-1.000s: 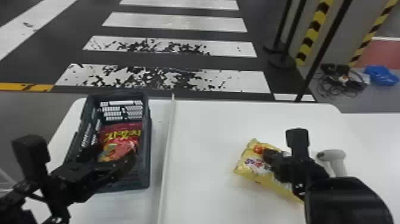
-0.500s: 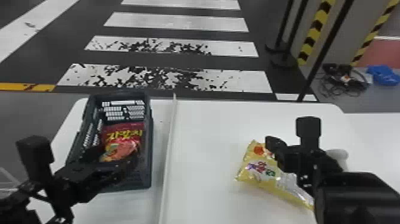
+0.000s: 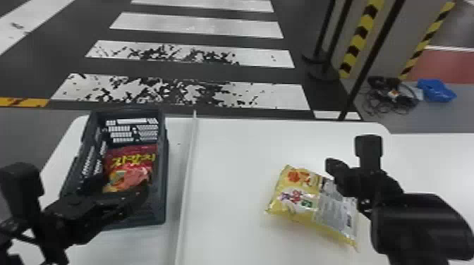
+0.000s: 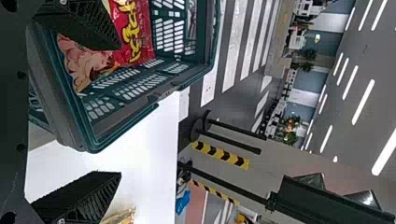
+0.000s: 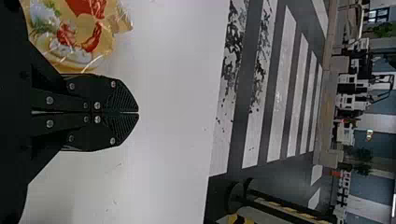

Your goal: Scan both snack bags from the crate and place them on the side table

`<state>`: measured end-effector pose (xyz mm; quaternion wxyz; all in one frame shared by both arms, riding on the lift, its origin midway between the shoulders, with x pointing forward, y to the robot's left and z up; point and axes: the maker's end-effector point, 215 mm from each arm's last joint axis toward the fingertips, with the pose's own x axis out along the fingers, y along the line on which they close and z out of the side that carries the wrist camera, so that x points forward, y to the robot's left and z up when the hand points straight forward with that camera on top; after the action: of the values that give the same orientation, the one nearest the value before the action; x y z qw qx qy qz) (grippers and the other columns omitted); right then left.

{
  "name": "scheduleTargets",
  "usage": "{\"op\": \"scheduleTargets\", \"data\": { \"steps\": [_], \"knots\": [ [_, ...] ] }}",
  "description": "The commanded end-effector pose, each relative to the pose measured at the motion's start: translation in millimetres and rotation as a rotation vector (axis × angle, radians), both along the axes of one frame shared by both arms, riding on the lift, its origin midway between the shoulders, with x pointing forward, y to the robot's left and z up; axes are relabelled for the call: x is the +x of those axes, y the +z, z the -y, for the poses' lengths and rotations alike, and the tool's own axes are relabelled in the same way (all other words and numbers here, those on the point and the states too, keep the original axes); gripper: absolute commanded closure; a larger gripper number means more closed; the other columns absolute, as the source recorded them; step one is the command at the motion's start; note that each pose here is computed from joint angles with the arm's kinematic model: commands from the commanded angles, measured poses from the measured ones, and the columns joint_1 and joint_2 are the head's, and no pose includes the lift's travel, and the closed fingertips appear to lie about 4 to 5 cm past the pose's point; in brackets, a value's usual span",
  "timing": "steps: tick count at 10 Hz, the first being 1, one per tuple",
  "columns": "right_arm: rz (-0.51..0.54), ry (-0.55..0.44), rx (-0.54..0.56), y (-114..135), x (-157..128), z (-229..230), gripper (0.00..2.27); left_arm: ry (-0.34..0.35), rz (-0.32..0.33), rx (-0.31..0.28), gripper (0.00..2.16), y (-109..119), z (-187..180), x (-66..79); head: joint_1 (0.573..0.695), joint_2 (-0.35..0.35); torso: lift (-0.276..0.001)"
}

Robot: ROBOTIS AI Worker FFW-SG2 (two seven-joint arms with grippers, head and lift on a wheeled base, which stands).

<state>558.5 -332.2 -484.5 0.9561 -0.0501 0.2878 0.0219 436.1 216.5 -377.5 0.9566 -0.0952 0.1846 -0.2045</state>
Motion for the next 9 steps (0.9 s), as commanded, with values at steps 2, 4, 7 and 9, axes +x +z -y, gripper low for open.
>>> {"op": "scheduleTargets", "data": {
  "steps": [2,4,7,9],
  "knots": [
    [-0.028,-0.026,-0.050,-17,-4,42,2.26,-0.003,-0.001,-0.003,0.03,-1,2,0.3,0.695,-0.142,-0.095],
    [-0.041,-0.039,-0.080,-19,-1,64,2.26,-0.006,-0.004,-0.005,0.03,-2,4,-0.1,0.695,-0.172,-0.095],
    [-0.082,-0.047,-0.110,-31,-7,81,2.26,-0.008,-0.006,-0.003,0.03,-3,4,-0.4,0.695,-0.212,-0.095],
    [-0.113,-0.049,-0.105,-41,-17,84,2.26,-0.011,-0.004,-0.004,0.03,-3,5,-0.4,0.695,-0.222,-0.095]
  ]
}}
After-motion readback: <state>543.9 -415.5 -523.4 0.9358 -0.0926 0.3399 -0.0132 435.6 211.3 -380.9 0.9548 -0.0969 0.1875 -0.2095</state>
